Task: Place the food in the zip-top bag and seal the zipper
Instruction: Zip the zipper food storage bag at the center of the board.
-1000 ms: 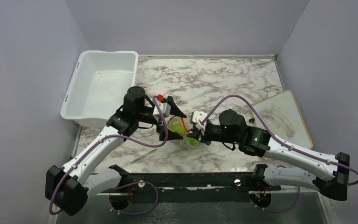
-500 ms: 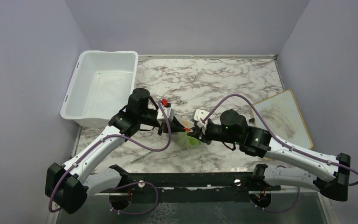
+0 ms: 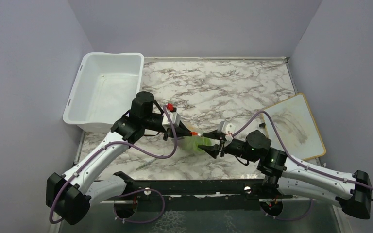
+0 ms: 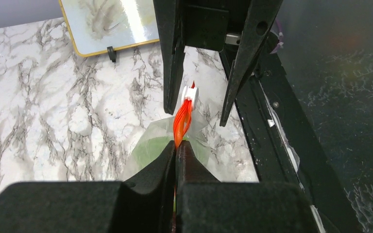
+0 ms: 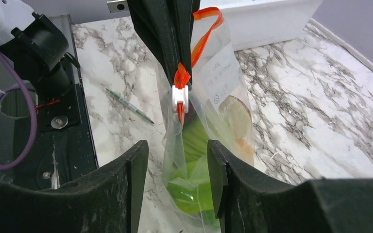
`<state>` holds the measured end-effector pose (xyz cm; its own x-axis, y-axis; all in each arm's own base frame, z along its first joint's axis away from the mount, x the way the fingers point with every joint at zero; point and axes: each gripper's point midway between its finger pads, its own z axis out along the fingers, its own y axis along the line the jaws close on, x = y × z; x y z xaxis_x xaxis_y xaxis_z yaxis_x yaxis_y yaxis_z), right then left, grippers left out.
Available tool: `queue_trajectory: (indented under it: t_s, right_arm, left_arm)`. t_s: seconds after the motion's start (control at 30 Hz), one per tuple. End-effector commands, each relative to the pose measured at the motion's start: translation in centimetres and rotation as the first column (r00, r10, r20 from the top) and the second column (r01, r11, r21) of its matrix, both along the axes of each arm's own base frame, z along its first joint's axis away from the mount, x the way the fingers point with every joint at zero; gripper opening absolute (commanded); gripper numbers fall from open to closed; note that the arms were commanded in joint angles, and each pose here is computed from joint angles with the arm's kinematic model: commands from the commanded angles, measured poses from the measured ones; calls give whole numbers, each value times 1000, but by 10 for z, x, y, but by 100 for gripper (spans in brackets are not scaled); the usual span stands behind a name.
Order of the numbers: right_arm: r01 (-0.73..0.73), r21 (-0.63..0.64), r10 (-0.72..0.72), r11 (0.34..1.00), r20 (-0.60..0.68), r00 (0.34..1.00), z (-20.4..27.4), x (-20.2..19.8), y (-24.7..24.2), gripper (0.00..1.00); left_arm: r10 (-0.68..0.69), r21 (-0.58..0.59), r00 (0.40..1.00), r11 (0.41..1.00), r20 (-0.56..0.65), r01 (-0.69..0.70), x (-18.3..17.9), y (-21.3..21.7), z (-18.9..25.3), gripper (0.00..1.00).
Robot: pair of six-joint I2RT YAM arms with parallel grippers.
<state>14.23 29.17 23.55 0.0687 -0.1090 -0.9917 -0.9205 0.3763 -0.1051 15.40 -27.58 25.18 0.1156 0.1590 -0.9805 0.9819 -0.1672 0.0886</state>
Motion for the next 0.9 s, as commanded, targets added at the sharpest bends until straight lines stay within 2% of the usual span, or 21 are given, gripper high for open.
queue_trajectory:
  t_s: [0.0, 0.2, 0.23, 0.33, 0.4, 0.43, 0.47, 0.53, 0.57, 0.67, 0.87]
  right_arm:
    - [15, 140, -20, 990, 31, 999, 22, 5, 8, 49]
    - [51, 187, -64, 981, 64, 996, 24, 18, 15, 47]
    - [49, 188, -62, 981, 65, 996, 23, 18, 17, 40]
    - [51, 174, -63, 983, 63, 996, 18, 20, 20, 5]
    - [49, 174, -61, 983, 61, 996, 16, 19, 19, 1]
    - [48, 179, -60, 983, 61, 996, 16, 18, 18, 1]
    - [49, 181, -61, 982, 61, 996, 16, 18, 16, 1]
    - [49, 182, -62, 982, 65, 996, 18, 16, 14, 1]
    - [47, 179, -60, 983, 70, 996, 18, 16, 13, 1]
    - [30, 163, -44, 986, 80, 996, 21, 13, 13, 1]
    - [7, 146, -17, 989, 65, 998, 23, 13, 22, 1]
  left_arm:
    - [-34, -69, 997, 997, 70, 39, -6, 0, 27, 0]
    - [-43, -81, 998, 996, 56, 48, -9, 0, 26, 0]
    - [-44, -82, 998, 995, 52, 48, -10, 0, 25, 0]
    - [-37, -83, 998, 996, 50, 41, -9, 0, 25, 0]
    - [-15, -81, 998, 997, 55, 19, -7, 0, 26, 3]
    - [5, -78, 999, 997, 54, 0, -4, 1, 26, 11]
    - [33, -76, 998, 997, 52, -29, -1, 1, 27, 24]
    - [81, -76, 997, 994, 20, -79, 5, 1, 31, 60]
    - [70, -85, 998, 994, 9, -69, 2, 0, 35, 67]
    - [-12, -108, 1000, 994, 1, 12, -10, -2, 45, 68]
    - [-64, -118, 998, 991, 10, 65, -18, -11, 49, 53]
